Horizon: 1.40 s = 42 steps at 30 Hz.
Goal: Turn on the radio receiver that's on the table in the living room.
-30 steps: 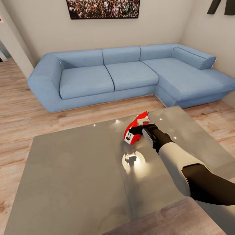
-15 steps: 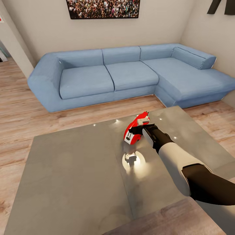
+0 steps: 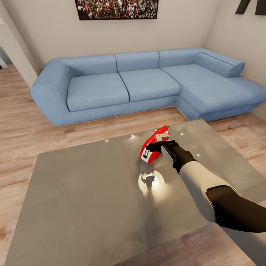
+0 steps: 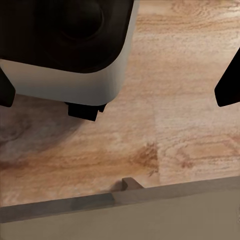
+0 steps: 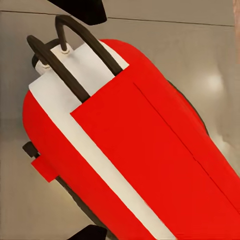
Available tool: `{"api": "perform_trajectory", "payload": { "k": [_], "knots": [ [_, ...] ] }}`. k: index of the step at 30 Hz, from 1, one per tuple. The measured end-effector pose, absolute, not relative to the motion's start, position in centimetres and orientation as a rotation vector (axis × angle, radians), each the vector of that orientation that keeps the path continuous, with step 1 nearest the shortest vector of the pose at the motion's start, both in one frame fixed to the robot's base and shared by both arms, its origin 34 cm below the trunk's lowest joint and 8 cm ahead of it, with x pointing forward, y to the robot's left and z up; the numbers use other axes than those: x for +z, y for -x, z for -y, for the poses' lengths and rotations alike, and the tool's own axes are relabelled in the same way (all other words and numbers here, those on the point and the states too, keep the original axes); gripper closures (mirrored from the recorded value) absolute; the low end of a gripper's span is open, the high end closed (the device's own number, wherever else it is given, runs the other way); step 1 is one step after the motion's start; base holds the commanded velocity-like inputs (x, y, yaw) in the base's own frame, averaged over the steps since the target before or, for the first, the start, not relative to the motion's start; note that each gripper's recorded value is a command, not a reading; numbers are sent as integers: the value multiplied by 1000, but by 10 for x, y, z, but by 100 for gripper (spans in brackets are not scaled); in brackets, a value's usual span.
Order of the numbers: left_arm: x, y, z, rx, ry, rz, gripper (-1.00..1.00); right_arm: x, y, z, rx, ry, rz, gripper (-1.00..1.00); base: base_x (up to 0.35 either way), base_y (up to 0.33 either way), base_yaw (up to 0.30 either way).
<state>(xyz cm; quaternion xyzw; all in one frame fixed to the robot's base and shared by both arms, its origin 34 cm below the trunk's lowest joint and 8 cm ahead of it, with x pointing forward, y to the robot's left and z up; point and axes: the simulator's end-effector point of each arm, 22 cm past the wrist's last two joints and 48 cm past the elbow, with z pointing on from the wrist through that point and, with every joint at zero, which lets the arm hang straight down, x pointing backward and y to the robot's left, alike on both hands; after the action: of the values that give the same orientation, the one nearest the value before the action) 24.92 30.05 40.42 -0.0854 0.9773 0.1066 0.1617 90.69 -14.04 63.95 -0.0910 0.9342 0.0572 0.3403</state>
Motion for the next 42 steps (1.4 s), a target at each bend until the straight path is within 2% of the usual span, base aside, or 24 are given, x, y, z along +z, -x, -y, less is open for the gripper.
{"api": "perform_trajectory", "payload": {
  "k": [2, 3, 42],
  "knots": [
    [404, -249, -300, 304, 244, -2790, -100, 640, -907, 140, 149, 237, -2429, -100, 0, 0, 0],
    [404, -249, -300, 304, 244, -2790, -100, 640, -907, 140, 149, 237, -2428, 100, 0, 0, 0],
    [404, -249, -308, 317, 229, -2792, -100, 639, -907, 141, 142, 240, -2433, 100, 0, 0, 0]
  ]
}}
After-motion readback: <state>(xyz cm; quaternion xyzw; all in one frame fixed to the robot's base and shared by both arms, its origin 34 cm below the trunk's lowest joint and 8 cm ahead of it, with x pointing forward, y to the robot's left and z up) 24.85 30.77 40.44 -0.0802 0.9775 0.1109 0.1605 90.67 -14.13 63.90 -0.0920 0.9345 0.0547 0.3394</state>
